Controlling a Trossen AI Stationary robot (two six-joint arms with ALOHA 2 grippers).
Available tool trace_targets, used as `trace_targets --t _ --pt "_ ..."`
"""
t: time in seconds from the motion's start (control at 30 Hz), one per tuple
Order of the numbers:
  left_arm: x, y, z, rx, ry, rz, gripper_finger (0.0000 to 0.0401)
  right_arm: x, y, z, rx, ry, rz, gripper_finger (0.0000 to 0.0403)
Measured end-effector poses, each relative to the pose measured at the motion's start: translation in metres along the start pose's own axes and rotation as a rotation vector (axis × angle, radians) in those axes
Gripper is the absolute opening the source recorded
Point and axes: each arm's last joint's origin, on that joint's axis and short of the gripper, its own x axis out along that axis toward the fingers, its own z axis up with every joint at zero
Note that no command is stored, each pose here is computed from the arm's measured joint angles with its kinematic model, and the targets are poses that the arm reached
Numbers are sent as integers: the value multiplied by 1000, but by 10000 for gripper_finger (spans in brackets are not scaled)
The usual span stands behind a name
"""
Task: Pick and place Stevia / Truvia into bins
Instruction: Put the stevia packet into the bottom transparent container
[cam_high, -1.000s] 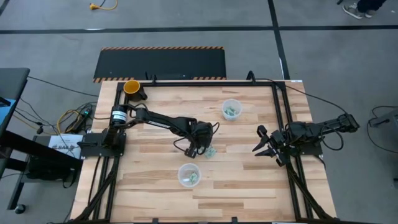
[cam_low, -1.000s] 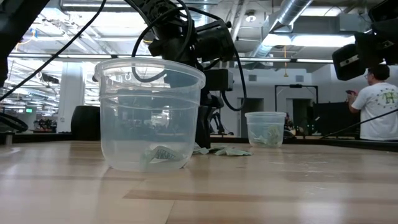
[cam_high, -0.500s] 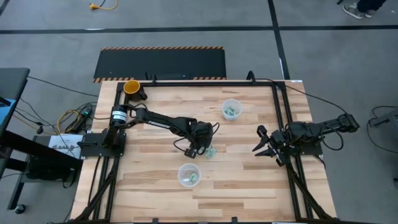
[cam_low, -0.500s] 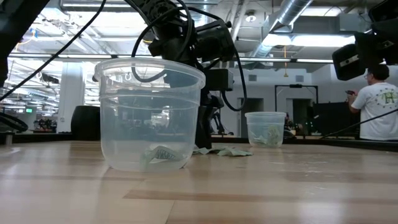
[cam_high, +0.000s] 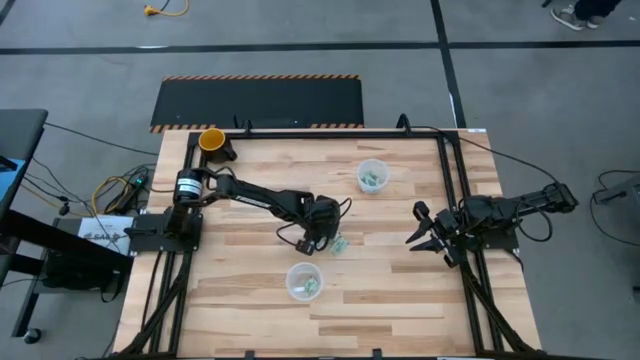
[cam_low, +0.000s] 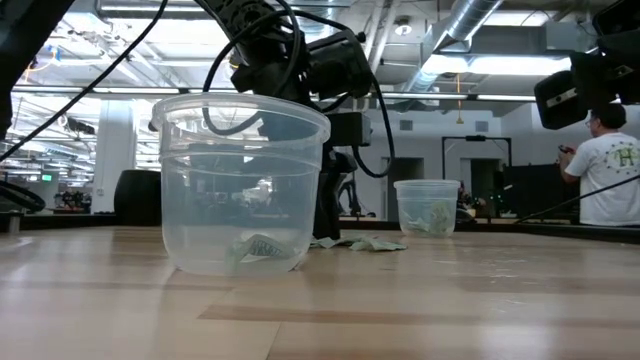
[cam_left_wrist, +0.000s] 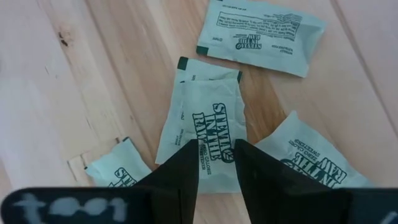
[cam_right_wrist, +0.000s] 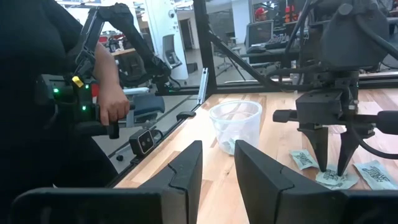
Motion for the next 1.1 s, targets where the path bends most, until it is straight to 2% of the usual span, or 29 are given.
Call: trace_targets --t 0.17,0.43,0.73,1.1 --pt "1 1 1 0 -7 11 87 0 0 0 0 0 0 87" --pt "2 1 0 -1 -5 23 8 0 0 0 0 0 0 87" --pt "-2 4 7 6 8 12 3 0 0 0 0 0 0 87" --pt "-28 18 20 33 71 -18 2 0 0 0 0 0 0 87"
